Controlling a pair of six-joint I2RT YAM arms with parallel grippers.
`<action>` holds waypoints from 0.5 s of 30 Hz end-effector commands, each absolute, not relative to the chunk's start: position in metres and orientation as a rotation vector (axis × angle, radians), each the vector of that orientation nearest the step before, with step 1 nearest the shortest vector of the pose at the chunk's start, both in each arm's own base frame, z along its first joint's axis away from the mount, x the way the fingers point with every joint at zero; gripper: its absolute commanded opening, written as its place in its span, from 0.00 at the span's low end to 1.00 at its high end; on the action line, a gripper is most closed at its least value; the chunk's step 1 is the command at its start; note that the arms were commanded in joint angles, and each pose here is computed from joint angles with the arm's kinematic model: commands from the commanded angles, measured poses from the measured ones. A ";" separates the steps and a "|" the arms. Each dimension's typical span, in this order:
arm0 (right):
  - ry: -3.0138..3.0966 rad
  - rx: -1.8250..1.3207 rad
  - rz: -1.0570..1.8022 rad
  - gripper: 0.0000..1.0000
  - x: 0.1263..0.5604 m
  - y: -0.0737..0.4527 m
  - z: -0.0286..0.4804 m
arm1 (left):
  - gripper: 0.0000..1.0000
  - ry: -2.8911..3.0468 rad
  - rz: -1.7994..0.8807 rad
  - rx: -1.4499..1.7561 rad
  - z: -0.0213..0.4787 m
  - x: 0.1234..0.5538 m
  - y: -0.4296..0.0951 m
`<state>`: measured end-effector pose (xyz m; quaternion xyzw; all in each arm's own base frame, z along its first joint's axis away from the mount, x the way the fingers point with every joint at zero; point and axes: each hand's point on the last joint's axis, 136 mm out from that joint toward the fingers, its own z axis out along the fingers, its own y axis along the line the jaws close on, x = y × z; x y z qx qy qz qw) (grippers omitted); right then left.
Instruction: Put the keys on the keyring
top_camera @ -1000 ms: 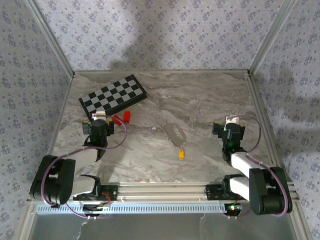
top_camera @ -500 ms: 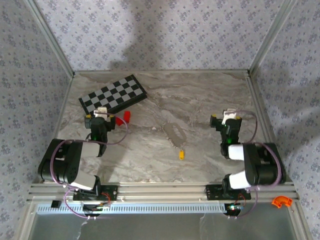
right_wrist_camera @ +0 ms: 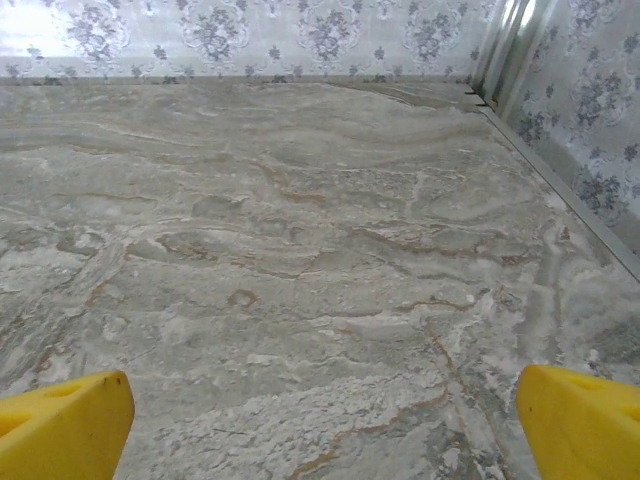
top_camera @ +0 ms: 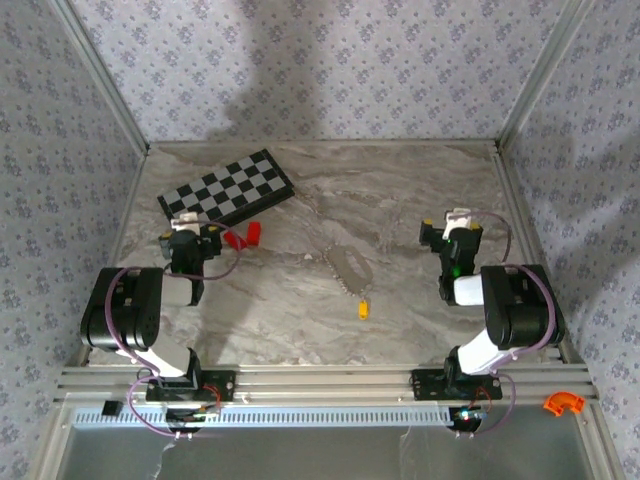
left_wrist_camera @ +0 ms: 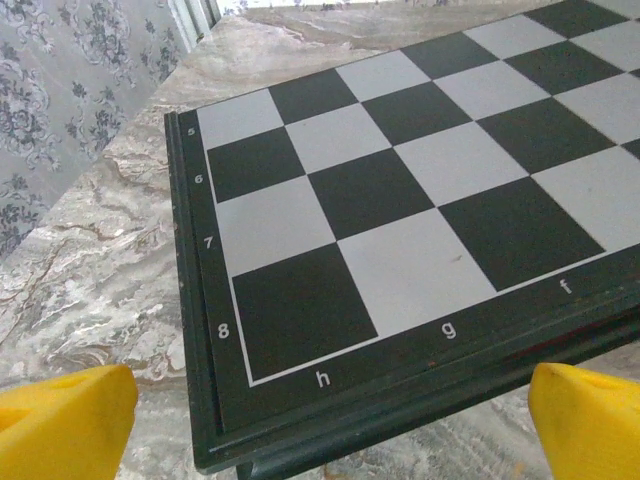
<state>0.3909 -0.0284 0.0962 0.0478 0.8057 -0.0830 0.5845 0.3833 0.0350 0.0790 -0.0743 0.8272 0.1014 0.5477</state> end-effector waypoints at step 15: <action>1.928 0.118 -0.188 1.00 0.388 -0.031 0.088 | 1.00 1.926 0.198 -0.200 0.092 0.392 0.034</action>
